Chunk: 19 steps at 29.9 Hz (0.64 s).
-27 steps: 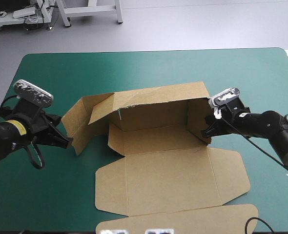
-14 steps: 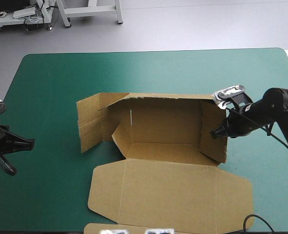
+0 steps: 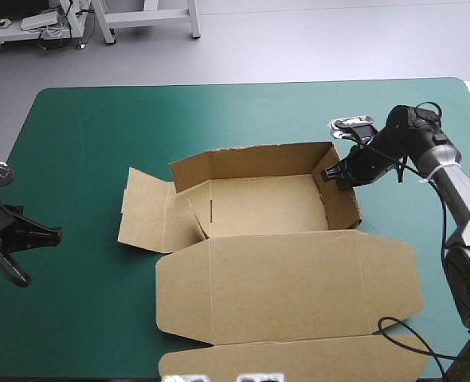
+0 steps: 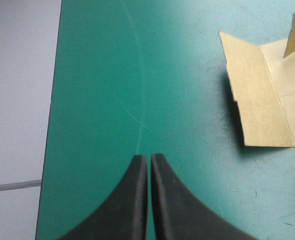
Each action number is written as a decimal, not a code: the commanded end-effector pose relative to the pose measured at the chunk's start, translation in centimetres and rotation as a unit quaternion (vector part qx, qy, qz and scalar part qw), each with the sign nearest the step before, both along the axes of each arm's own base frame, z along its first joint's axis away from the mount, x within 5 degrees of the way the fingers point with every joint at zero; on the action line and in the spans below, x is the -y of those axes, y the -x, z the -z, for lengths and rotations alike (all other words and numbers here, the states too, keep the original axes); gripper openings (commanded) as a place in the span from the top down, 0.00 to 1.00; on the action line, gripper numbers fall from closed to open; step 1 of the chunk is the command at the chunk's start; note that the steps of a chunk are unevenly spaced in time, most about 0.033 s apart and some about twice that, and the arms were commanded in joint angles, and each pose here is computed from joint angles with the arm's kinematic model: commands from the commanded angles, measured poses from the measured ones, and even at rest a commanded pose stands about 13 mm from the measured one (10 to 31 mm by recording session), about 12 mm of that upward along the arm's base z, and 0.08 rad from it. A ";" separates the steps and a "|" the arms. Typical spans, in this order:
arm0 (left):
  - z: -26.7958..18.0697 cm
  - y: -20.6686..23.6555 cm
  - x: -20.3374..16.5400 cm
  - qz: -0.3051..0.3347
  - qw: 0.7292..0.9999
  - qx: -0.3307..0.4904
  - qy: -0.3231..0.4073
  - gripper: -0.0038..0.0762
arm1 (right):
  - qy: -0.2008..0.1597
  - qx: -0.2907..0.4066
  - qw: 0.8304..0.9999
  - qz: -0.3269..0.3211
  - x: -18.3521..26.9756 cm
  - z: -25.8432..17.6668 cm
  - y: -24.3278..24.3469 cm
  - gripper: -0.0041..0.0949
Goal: Fold the box
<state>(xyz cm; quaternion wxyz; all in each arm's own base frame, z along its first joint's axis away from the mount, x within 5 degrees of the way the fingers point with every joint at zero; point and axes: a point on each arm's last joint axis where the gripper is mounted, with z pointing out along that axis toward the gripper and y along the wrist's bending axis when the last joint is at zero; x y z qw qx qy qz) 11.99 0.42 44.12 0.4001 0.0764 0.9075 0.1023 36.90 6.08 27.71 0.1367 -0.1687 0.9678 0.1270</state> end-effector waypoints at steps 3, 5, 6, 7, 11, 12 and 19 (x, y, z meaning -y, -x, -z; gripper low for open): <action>-0.7 0.2 -0.1 -0.003 1.000 0.019 0.003 0.94 | -0.031 -0.022 0.999 -0.034 -0.6 -1.5 0.2 0.98; -0.7 0.2 -0.1 -0.003 1.000 0.019 0.003 0.94 | -0.041 -0.013 0.999 -0.033 -0.8 -2.1 0.0 0.98; -0.7 0.2 -0.1 -0.003 1.000 0.019 0.005 0.94 | -0.047 -0.009 0.998 -0.032 -0.9 -2.4 0.0 0.98; -0.7 0.2 -0.1 -0.003 1.000 0.019 0.005 0.94 | -0.052 -0.007 0.998 -0.031 -1.0 -2.6 -0.1 0.98; -0.7 0.2 -0.1 -0.003 1.000 0.019 0.005 0.94 | -0.059 -0.003 0.998 -0.023 -1.1 -3.0 -0.2 0.98; -0.7 0.2 -0.1 -0.003 1.000 0.019 0.005 0.94 | -0.059 -0.003 0.998 -0.022 -1.1 -3.0 -0.2 0.97; -0.7 0.2 -0.1 0.005 1.000 0.017 -0.005 0.94 | -0.035 0.006 0.999 -0.031 -0.7 -3.3 0.0 0.71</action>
